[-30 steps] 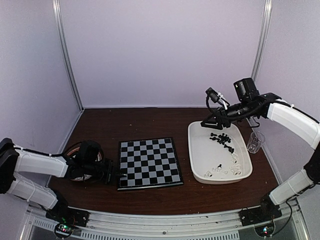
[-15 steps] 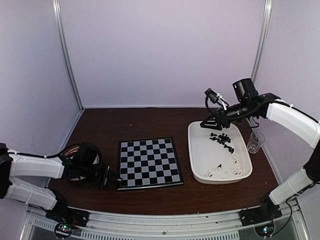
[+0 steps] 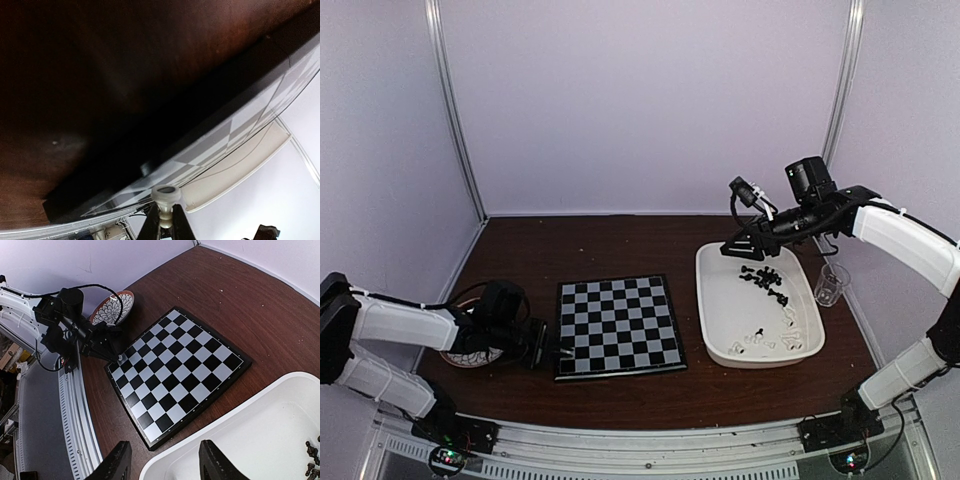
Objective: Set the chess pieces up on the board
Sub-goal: Place the pawn on the chessboard.
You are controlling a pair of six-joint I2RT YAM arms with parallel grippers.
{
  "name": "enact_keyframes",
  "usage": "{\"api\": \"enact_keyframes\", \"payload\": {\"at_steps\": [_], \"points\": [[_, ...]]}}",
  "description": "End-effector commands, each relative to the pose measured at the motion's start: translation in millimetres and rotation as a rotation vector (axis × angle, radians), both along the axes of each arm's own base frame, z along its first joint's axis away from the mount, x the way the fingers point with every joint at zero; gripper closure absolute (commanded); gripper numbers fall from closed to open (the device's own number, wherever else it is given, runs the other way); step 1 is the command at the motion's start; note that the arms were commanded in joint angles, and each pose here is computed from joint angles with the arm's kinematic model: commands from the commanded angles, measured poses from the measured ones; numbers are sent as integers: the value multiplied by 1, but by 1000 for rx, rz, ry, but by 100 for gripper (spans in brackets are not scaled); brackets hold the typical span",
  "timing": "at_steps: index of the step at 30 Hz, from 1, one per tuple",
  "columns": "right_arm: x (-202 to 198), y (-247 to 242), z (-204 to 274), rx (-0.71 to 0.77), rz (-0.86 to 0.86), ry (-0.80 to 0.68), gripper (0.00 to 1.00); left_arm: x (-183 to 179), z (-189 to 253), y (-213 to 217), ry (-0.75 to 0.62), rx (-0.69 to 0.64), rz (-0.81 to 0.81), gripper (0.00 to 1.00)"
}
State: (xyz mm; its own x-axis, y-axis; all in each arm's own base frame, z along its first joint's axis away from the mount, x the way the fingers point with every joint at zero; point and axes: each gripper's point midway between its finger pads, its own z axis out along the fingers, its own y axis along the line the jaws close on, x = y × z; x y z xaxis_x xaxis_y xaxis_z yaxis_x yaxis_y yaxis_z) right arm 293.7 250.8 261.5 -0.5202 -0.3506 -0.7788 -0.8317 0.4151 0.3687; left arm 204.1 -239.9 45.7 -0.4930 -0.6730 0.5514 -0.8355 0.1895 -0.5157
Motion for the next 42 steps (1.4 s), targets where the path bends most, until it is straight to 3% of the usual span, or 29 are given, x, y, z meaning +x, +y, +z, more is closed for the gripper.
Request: {"api": "enact_keyframes", "payload": {"at_steps": [1, 32, 38, 42], "points": [[-3, 2, 8, 3, 10, -26, 50, -6, -5, 12, 324, -65, 319, 95], [-4, 2, 7, 2, 13, -31, 50, -6, -15, 14, 318, -87, 331, 85], [-4, 1, 8, 2, 12, -34, 50, 1, -11, 9, 292, -109, 327, 86], [-4, 2, 9, 2, 11, -33, 50, 8, -7, 8, 271, -115, 336, 92]]}}
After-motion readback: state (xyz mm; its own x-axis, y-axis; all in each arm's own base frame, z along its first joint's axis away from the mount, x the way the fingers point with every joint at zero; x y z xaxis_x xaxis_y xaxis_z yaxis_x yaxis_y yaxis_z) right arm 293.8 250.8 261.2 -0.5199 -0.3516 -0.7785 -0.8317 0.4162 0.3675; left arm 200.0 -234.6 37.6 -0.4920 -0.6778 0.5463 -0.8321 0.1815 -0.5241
